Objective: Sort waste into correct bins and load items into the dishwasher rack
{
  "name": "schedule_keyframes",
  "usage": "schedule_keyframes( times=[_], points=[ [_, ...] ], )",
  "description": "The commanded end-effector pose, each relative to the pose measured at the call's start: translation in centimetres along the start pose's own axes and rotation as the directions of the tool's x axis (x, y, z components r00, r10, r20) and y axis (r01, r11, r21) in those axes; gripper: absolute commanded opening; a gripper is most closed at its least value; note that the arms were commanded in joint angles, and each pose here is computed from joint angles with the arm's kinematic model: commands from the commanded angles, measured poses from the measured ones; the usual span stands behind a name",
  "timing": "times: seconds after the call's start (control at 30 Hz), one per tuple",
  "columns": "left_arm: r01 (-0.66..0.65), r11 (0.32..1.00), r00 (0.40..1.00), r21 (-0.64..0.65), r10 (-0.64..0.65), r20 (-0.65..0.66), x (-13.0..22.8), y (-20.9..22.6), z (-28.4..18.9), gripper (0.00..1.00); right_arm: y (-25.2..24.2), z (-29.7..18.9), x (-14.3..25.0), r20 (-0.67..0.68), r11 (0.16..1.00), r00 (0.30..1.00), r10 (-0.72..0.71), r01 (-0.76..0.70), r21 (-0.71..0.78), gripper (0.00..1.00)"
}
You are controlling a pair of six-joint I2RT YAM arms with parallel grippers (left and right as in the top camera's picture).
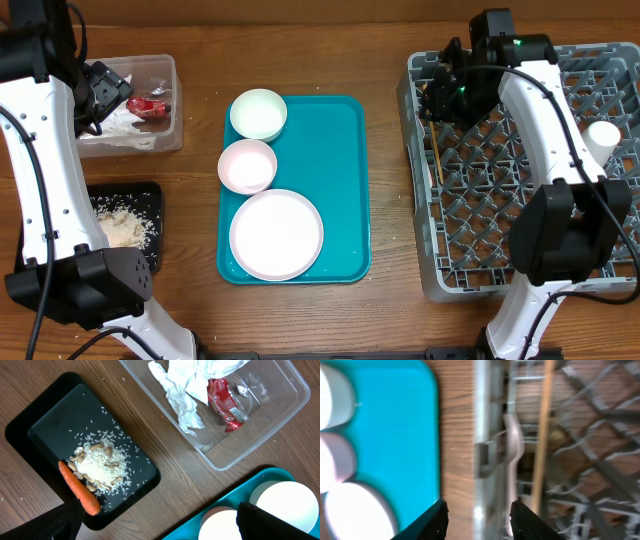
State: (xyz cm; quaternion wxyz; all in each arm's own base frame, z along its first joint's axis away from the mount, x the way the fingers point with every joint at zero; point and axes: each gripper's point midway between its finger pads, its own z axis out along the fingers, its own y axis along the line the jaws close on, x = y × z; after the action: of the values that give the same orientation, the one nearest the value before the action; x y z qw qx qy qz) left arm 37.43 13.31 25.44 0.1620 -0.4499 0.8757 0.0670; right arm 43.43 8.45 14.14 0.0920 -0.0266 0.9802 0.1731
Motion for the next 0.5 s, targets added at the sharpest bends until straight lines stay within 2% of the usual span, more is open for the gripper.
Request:
schedule_keyframes(
  times=[0.0,0.13,0.17,0.27,0.3,0.47],
  points=[
    [0.02,1.0,1.0,-0.004,-0.02,0.014,-0.2,0.1,-0.3,1.0,6.1,-4.4,-0.1,0.095,0.986,0.992,-0.087,0.1,-0.132,0.45],
    [0.021,1.0,1.0,-0.004,-0.02,0.015,-0.2,0.1,-0.3,1.0,10.0,-4.1,2.0,0.055,0.972,0.984,-0.17,0.177,-0.152,0.52],
    [0.02,1.0,1.0,-0.004,-0.02,0.014,-0.2,0.1,-0.3,1.0,11.9,-3.0,3.2,0.018,0.963,0.977,-0.212,0.212,-0.165,0.64],
    [0.02,1.0,1.0,-0.004,-0.02,0.014,-0.2,0.1,-0.3,1.0,14.7,-0.8,5.2,-0.029,0.943,0.958,-0.285,0.275,-0.187,0.87],
    [0.02,1.0,1.0,-0.004,-0.02,0.014,-0.2,0.1,-0.3,1.0,15.6,0.2,5.9,-0.038,0.934,0.949,-0.313,0.3,-0.195,0.98],
    [0.02,1.0,1.0,-0.005,-0.02,0.014,-0.2,0.1,-0.3,1.0,18.9,4.0,8.2,-0.059,0.929,0.944,-0.324,0.306,-0.208,1.0]
  ],
)
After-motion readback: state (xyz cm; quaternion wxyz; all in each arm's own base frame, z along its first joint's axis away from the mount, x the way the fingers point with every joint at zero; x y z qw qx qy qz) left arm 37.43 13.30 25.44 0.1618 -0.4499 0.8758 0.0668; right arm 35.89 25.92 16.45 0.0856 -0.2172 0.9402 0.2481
